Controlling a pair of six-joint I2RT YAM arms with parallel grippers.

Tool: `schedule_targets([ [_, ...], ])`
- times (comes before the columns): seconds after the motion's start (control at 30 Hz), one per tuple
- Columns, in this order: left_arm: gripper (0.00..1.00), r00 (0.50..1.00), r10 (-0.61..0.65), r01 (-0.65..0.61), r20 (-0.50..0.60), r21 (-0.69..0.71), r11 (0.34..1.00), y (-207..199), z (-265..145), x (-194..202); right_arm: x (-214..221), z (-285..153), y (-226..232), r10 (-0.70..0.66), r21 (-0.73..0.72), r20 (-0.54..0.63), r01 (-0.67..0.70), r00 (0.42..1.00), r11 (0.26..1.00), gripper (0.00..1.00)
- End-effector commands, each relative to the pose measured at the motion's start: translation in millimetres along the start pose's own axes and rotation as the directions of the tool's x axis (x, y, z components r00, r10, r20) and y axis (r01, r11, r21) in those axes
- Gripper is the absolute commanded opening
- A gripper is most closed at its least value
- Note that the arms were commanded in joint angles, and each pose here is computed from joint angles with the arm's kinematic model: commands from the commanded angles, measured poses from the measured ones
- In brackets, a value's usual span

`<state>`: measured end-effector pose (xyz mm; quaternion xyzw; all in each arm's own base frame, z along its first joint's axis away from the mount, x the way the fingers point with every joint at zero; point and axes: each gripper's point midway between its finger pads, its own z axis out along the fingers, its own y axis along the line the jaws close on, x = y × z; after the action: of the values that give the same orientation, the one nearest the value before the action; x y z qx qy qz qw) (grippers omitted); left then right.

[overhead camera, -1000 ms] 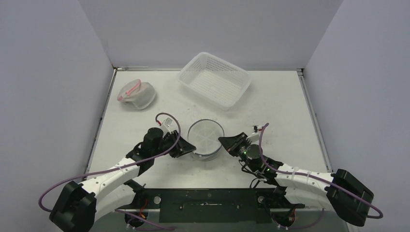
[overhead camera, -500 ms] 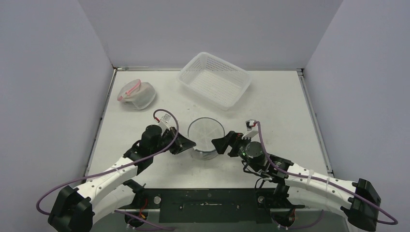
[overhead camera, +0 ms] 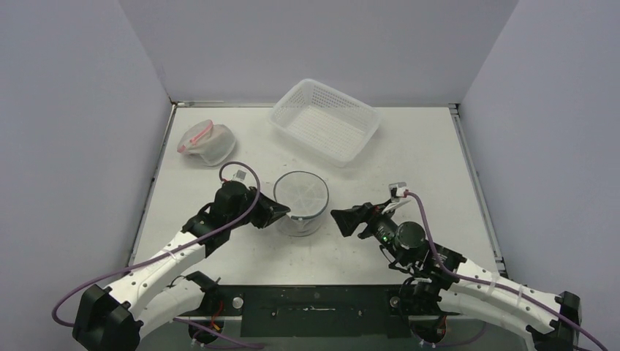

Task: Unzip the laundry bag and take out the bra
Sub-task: Unzip the laundry bag at the center of the board.

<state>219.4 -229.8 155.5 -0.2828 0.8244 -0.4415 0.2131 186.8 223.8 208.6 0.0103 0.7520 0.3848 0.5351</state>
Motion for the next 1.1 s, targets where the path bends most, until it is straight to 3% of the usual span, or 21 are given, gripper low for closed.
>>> schedule_targets([
  [0.0,0.0,0.998,-0.053,0.055,0.038,-0.044,0.998,-13,-6,-8,13,8,46,-0.049,-0.213,-0.061,0.035,0.997,0.976,0.94],
  [0.07,0.0,0.997,-0.062,0.064,0.039,-0.063,0.996,-14,-7,-8,22,12,55,-0.044,-0.251,-0.072,0.025,0.996,0.968,0.98],
  [0.17,0.0,0.996,-0.061,0.065,0.061,-0.069,0.995,-17,-11,-9,32,20,70,-0.016,-0.318,-0.076,-0.009,0.997,0.948,0.83],
  [0.2,0.0,0.996,-0.063,0.067,0.069,-0.069,0.995,-19,-12,-8,35,23,74,-0.004,-0.336,-0.075,-0.021,0.997,0.942,0.74],
  [0.27,0.0,0.994,-0.058,0.065,0.094,-0.07,0.995,-22,-16,-10,39,27,82,0.037,-0.382,-0.072,-0.062,0.997,0.922,0.68],
  [0.47,0.0,0.99,-0.044,0.059,0.136,-0.108,0.992,-23,-22,-12,46,35,96,0.087,-0.443,-0.054,-0.102,0.995,0.891,0.67],
  [0.67,0.0,0.988,-0.046,0.063,0.148,-0.115,0.991,-27,-22,-13,58,46,86,0.057,-0.399,-0.058,-0.075,0.997,0.914,0.67],
  [1.07,0.0,0.99,-0.059,0.072,0.127,-0.101,0.992,-27,-15,-9,72,63,80,0.061,-0.382,-0.089,-0.091,0.994,0.92,0.56],
])
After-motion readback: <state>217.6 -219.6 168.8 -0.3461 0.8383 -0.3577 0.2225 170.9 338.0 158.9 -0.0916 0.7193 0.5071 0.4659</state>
